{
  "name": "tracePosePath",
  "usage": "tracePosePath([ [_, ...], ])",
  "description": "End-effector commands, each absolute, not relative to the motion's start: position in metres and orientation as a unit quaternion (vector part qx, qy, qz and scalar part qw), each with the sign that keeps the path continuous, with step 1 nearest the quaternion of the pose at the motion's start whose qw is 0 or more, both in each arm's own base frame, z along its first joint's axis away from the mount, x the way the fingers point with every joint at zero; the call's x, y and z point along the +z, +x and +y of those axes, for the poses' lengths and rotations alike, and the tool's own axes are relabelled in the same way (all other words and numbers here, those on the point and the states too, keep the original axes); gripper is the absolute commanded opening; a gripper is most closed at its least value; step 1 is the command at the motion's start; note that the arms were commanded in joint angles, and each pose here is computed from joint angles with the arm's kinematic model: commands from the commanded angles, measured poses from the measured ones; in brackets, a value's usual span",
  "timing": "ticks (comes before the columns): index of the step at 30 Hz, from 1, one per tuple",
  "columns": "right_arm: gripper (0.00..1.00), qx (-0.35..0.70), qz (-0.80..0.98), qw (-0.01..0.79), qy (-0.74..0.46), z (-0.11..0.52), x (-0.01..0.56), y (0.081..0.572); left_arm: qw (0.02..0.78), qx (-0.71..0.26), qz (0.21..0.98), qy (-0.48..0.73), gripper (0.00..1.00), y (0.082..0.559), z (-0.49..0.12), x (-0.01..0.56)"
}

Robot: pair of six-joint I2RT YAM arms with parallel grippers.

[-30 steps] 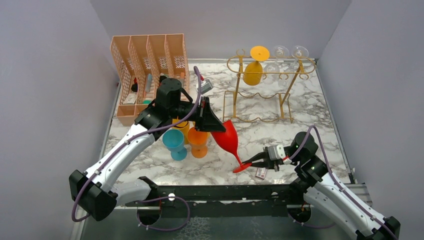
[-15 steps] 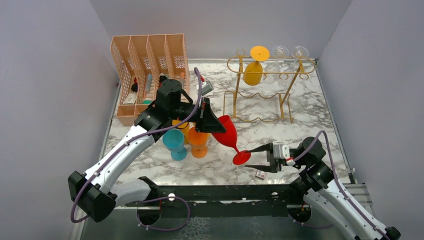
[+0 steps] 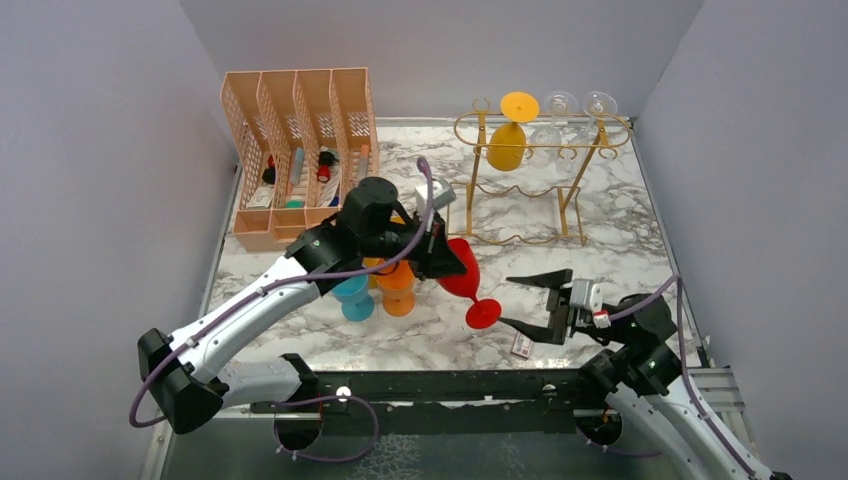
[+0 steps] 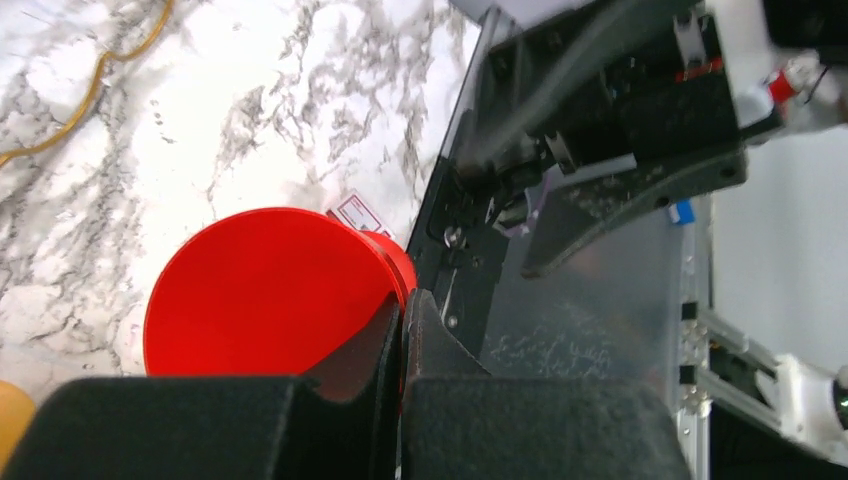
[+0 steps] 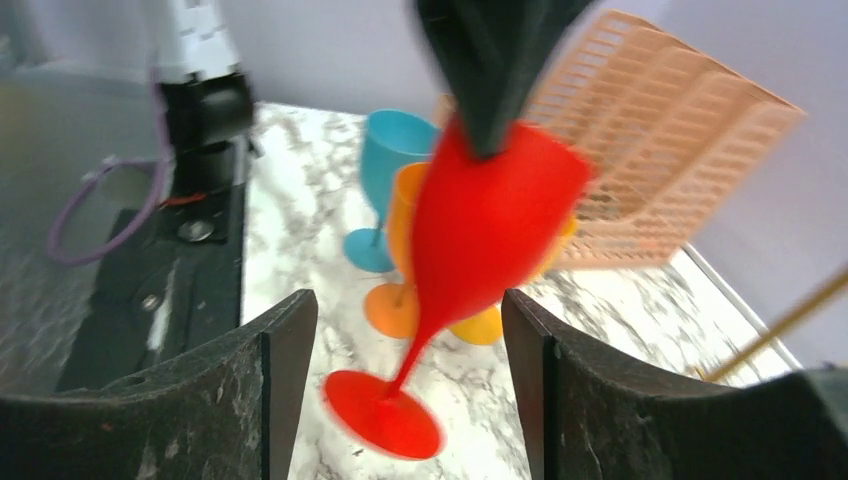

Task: Take the wine glass off the wine glass rack
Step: Place the wine glass at the center of the board.

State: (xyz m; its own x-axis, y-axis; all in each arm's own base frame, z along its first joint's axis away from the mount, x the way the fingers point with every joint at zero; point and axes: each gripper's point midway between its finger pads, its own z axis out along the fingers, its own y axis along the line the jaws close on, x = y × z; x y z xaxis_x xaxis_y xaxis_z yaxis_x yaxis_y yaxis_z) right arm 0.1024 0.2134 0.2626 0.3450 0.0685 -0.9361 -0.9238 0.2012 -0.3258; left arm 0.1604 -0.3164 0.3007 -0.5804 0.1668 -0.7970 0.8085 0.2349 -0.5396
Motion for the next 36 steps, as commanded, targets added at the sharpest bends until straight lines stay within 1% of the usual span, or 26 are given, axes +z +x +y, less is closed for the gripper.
tracePosePath([
  [1,0.73,0.329,0.505,0.728,-0.327,0.181,0.303,0.153,0.370,-0.397,0.762,0.355,0.00,0.175,-0.330,0.282],
  [3,0.79,0.312,0.557,0.737,-0.223,0.160,0.305,0.177,0.378,-0.344,0.785,0.351,0.00,0.185,-0.330,0.266],
  [6,0.80,0.283,0.635,0.713,-0.090,0.134,0.290,0.207,0.391,-0.275,0.810,0.340,0.00,0.201,-0.327,0.244],
  [10,0.81,0.235,0.720,0.653,-0.001,0.117,0.262,0.227,0.412,-0.209,0.825,0.326,0.00,0.220,-0.330,0.230],
  [14,0.83,0.198,0.782,0.586,0.079,0.108,0.227,0.237,0.412,-0.184,0.825,0.341,0.00,0.230,-0.342,0.221],
  [17,0.84,0.184,0.811,0.546,0.102,0.109,0.206,0.237,0.410,-0.159,0.828,0.348,0.00,0.239,-0.346,0.210],
  [21,0.85,0.187,0.825,0.518,0.127,0.109,0.193,0.233,0.414,-0.115,0.836,0.341,0.00,0.251,-0.339,0.194],
  [26,0.85,0.208,0.811,0.529,0.137,0.108,0.196,0.228,0.419,-0.101,0.838,0.336,0.00,0.257,-0.339,0.186],
  [31,0.85,0.215,0.797,0.548,0.138,0.103,0.203,0.225,0.428,-0.118,0.832,0.333,0.00,0.259,-0.347,0.180],
  [36,0.85,0.213,0.801,0.544,0.133,0.104,0.204,0.224,0.438,-0.124,0.832,0.317,0.00,0.260,-0.347,0.176],
])
